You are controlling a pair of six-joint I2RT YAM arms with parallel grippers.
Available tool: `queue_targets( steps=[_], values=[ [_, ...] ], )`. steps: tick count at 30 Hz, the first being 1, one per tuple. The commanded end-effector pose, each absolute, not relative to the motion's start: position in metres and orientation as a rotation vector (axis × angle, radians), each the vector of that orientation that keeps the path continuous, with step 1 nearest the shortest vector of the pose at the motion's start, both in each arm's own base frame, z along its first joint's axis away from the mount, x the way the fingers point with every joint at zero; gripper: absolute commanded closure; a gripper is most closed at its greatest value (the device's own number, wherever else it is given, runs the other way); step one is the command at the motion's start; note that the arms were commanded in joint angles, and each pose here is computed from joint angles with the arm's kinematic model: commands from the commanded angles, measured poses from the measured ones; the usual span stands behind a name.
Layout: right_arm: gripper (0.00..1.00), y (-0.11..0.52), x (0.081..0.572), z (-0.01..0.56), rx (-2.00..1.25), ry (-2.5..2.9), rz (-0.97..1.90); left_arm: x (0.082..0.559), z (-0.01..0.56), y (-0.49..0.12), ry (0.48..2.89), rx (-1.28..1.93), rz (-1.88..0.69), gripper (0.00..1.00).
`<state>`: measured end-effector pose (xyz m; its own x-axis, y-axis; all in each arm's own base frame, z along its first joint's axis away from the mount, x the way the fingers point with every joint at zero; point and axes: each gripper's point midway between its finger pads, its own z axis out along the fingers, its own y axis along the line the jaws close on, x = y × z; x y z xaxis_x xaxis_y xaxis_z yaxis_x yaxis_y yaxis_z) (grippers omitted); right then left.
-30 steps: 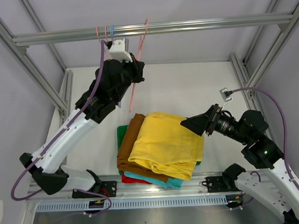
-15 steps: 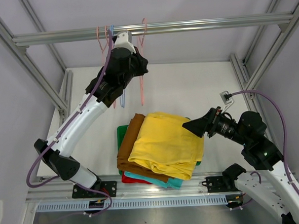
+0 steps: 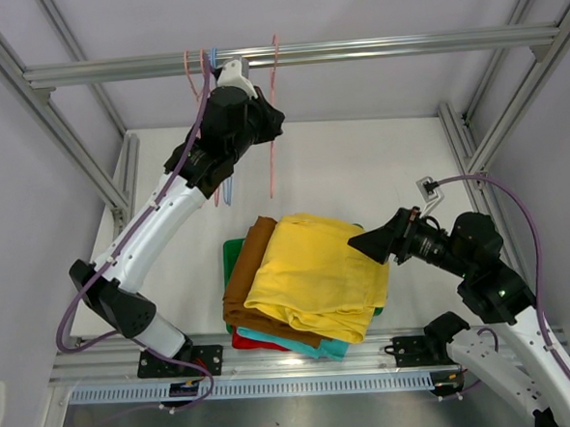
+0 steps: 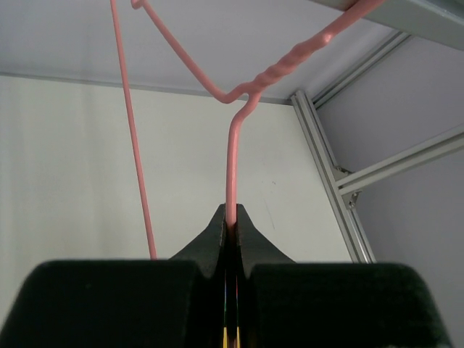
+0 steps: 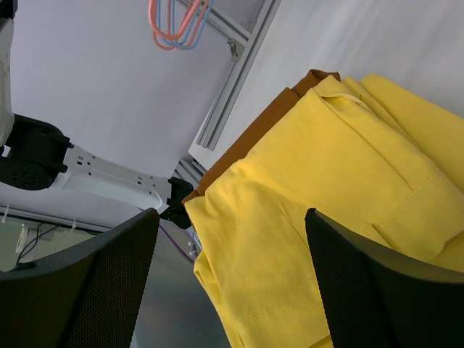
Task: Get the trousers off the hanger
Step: Place the hanger at the clothesline.
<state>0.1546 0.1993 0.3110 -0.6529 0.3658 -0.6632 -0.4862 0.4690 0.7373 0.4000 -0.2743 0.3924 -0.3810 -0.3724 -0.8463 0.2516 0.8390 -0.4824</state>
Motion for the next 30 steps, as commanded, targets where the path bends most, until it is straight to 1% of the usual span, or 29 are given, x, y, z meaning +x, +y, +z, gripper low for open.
queue_targets(
  steps=[1, 5, 9, 11, 15, 16, 17, 19, 22, 26, 30],
  values=[
    [0.14, 0.199, 0.149, 0.314, -0.127, 1.872, 1.309, 0.398, 0.413, -0.275, 1.791, -0.114, -0.741, 0.99],
    [0.14, 0.198, 0.148, 0.313, -0.124, 1.877, 1.305, 0.394, 0.389, -0.276, 1.832, -0.108, -0.747, 0.99],
    [0.14, 0.198, 0.146, 0.310, -0.120, 1.881, 1.311, 0.380, 0.374, -0.272, 1.841, -0.103, -0.772, 0.79],
    [0.14, 0.198, 0.145, 0.309, -0.120, 1.877, 1.315, 0.376, 0.377, -0.271, 1.826, -0.096, -0.780, 0.73],
    [0.14, 0.198, 0.144, 0.304, -0.109, 1.884, 1.331, 0.365, 0.376, -0.268, 1.843, -0.060, -0.774, 0.65],
    [0.14, 0.198, 0.144, 0.305, -0.107, 1.877, 1.334, 0.360, 0.380, -0.266, 1.838, -0.052, -0.777, 0.61],
    [0.14, 0.198, 0.143, 0.304, -0.110, 1.878, 1.338, 0.355, 0.382, -0.265, 1.839, -0.042, -0.773, 0.55],
    [0.14, 0.199, 0.142, 0.302, -0.102, 1.878, 1.347, 0.341, 0.396, -0.262, 1.805, -0.013, -0.773, 0.53],
    [0.14, 0.199, 0.142, 0.298, -0.093, 1.880, 1.357, 0.323, 0.415, -0.259, 1.762, 0.028, -0.775, 0.49],
    [0.14, 0.198, 0.139, 0.298, -0.093, 1.873, 1.367, 0.292, 0.454, -0.238, 1.666, 0.052, -0.737, 0.40],
    [0.14, 0.197, 0.136, 0.299, -0.088, 1.866, 1.375, 0.277, 0.463, -0.205, 1.618, 0.043, -0.606, 0.38]
  ],
)
